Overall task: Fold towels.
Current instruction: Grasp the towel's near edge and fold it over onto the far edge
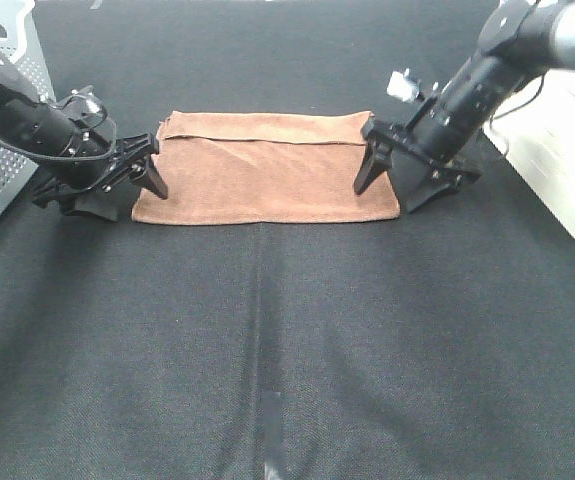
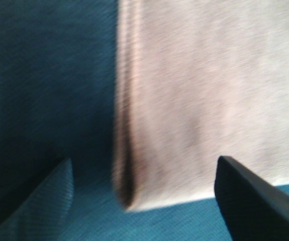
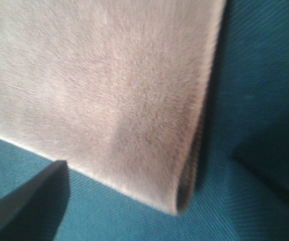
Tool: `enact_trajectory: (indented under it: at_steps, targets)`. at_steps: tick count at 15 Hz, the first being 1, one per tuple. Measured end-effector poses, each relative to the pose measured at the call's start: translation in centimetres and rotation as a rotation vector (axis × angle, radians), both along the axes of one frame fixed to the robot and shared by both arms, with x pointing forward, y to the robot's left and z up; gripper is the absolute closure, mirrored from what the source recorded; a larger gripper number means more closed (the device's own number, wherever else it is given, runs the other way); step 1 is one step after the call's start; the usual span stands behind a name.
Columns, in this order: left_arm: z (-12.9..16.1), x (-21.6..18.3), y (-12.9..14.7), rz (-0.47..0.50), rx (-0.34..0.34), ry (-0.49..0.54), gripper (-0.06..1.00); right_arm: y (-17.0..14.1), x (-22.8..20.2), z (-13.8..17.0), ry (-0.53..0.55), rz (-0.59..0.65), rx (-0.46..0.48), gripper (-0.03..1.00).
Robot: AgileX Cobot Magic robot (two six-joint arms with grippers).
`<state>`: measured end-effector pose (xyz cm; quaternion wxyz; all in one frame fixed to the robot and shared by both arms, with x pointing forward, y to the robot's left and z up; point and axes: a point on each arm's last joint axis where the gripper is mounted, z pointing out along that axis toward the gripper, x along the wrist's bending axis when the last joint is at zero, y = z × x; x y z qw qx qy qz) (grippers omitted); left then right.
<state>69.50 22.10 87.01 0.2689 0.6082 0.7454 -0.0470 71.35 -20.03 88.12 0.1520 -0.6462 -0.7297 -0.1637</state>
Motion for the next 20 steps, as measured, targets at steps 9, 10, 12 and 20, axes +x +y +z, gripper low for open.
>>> enact_trajectory:
  at_steps: [9,10,12,20]
  targets:
    - [-1.1,0.0,-2.2,-0.034,-0.003,-0.038,0.85,0.8,0.5,-0.8,-0.021,-0.038,0.103,0.78]
    - [-1.2,-0.1,-2.2,-0.043,0.0,-0.032,0.93,0.7,0.5,-0.9,-0.019,-0.038,0.081,0.93]
    - [-0.8,-0.2,-1.9,-0.063,0.006,-0.024,0.93,0.4,0.3,-1.0,0.001,-0.033,0.049,0.97]
    - [1.6,-5.2,0.5,-0.126,0.031,0.101,0.93,-0.1,-4.1,1.3,0.108,-0.024,0.017,0.97]
